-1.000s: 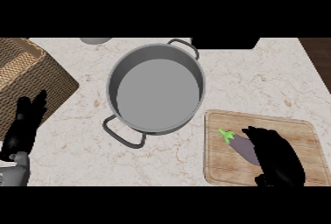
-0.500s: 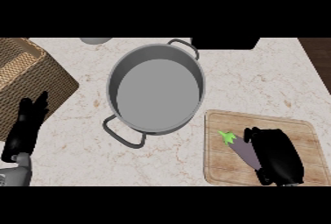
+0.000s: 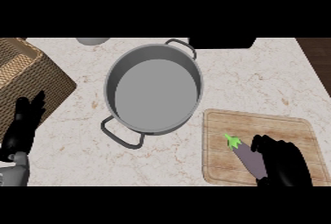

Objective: Pick the eggplant from the cutting board and place it in the pot

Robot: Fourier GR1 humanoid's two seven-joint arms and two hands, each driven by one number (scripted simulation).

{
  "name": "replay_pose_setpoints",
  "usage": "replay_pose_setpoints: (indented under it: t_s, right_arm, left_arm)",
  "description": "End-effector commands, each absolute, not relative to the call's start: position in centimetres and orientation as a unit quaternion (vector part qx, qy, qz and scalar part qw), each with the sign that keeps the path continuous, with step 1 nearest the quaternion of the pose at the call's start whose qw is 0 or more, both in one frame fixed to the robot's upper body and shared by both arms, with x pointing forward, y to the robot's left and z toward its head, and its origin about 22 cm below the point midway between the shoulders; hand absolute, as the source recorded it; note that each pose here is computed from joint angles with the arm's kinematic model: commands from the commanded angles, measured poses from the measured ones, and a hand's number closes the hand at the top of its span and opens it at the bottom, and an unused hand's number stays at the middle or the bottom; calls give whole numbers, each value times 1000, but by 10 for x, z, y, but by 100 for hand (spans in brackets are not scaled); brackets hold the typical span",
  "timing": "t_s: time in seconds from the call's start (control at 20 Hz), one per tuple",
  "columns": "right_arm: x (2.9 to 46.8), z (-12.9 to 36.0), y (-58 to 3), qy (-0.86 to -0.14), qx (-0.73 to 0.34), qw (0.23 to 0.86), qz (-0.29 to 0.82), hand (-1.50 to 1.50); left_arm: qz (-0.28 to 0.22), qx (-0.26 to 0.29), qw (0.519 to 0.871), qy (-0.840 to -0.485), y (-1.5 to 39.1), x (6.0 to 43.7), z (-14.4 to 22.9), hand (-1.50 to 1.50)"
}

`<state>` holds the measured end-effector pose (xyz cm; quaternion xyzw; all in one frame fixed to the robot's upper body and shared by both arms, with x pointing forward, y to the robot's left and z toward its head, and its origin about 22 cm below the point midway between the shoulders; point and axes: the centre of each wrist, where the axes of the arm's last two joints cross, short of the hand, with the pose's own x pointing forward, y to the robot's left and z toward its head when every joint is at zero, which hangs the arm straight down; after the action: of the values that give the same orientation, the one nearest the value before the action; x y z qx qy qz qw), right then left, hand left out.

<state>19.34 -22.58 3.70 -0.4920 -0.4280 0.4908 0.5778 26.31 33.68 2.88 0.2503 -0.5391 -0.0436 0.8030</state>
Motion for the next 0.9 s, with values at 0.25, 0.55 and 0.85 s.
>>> replay_pose_setpoints:
  t_s: [0.25, 0.55, 0.85]
  right_arm:
    - [163, 102, -212, -394, -571, 631, 347, 150]
    - [146, 162, -192, -550, -591, 533, 252, 150]
    - [138, 202, -161, -657, -568, 459, 189, 150]
  left_arm:
    - [-44, 243, 811, -531, 338, 255, 22, 0]
    - [-45, 241, 808, -535, 332, 268, 29, 0]
    - [-56, 245, 802, -542, 316, 272, 42, 0]
